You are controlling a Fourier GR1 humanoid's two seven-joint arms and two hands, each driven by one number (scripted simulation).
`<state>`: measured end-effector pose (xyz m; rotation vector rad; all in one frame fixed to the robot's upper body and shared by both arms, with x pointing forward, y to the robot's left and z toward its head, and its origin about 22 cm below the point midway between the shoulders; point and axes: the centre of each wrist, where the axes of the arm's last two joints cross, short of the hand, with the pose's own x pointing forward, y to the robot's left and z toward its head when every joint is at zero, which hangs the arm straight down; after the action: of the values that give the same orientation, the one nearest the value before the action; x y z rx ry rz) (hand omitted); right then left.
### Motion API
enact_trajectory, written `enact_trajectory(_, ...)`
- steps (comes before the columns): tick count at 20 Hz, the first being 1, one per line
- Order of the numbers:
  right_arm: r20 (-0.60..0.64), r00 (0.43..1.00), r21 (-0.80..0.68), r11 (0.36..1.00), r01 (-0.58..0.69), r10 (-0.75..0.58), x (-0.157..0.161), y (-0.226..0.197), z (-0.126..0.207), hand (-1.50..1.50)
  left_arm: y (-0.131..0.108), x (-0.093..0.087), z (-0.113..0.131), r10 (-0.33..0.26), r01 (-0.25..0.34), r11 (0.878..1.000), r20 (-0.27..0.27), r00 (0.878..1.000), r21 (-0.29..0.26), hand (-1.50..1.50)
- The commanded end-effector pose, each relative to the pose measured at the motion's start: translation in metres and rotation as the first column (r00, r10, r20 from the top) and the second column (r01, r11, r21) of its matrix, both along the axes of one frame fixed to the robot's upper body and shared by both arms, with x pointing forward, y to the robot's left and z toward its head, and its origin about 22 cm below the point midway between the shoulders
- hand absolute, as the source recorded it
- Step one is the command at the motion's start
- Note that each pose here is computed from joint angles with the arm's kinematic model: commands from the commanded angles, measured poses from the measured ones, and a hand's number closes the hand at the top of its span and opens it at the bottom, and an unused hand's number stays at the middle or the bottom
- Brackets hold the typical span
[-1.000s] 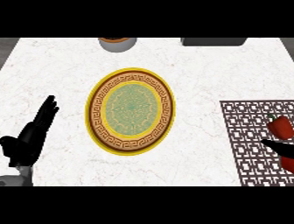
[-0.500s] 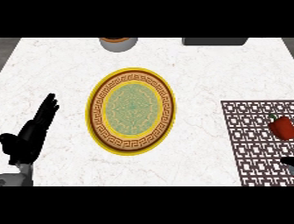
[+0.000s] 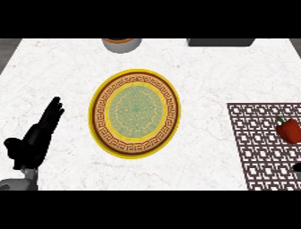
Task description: Pick the bell pepper from the placemat and place it in the plate
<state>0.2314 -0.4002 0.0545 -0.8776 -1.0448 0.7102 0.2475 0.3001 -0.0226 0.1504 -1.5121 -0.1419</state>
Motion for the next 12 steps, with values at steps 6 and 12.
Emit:
enact_trajectory(6, -0.119, 0.993, -0.049, 0.999, 0.011, -0.017, 0.031, 0.005, -0.027, -1.5, 0.014, 0.007, 0.006, -0.015, 0.015, 1.0, 0.006, 1.0, 0.001, 0.0)
enact_trajectory(12, -0.14, 0.99, -0.069, 0.997, 0.022, -0.032, 0.028, -0.013, -0.033, -1.5, -0.001, 0.01, 0.011, 0.007, -0.007, 1.0, 0.025, 1.0, 0.003, 0.0)
